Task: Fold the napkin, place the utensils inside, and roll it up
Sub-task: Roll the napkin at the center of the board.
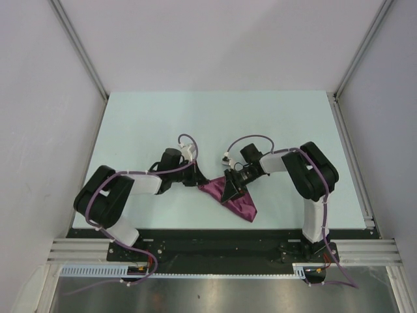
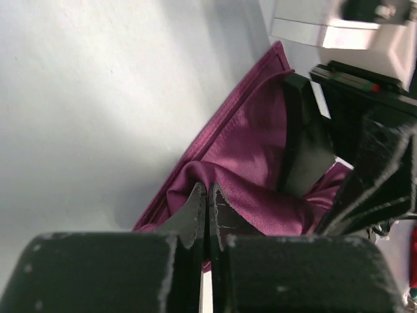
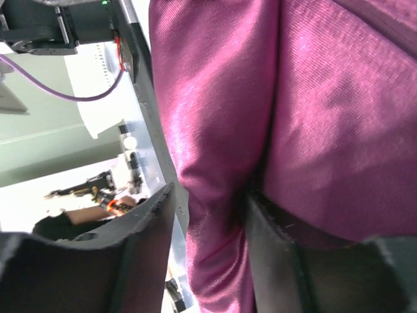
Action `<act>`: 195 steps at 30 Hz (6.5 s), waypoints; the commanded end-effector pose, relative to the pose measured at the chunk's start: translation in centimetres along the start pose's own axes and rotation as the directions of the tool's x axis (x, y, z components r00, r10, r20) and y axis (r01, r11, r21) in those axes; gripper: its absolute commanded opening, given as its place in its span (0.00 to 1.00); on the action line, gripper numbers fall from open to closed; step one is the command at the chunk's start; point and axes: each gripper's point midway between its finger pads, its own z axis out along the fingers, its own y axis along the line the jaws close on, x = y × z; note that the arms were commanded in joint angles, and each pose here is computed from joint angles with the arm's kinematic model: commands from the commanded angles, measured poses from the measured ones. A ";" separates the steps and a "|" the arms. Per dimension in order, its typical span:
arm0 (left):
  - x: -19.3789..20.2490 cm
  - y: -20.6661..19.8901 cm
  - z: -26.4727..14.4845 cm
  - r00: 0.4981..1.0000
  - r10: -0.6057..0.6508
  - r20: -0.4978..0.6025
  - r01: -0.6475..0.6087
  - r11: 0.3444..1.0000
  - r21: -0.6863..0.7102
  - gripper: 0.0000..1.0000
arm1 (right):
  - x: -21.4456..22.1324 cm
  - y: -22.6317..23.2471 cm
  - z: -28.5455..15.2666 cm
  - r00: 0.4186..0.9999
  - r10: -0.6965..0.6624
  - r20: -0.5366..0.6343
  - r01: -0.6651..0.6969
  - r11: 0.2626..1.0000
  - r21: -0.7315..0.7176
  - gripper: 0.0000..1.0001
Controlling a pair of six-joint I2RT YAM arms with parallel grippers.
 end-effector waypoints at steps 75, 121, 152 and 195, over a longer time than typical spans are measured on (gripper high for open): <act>-4.1 -3.2 1.3 0.992 0.112 0.055 -0.116 0.991 0.074 0.43 | -0.6 -4.0 -0.5 0.999 -0.034 0.010 0.032 0.984 0.174 0.35; -4.0 -2.4 4.7 0.997 -0.012 -0.082 0.014 0.999 0.033 0.28 | -4.3 -2.2 -3.1 0.734 -0.615 -0.287 0.438 0.106 0.893 0.66; -6.7 -4.9 2.2 0.995 0.054 0.085 -0.069 0.982 0.178 0.58 | -4.9 -1.2 -2.8 0.952 -0.292 0.098 0.223 0.873 0.433 0.30; -6.0 -3.4 6.9 0.995 -0.085 -0.047 0.090 0.989 0.118 0.00 | -9.3 4.2 -11.2 0.765 -0.610 0.204 0.249 0.573 0.781 0.74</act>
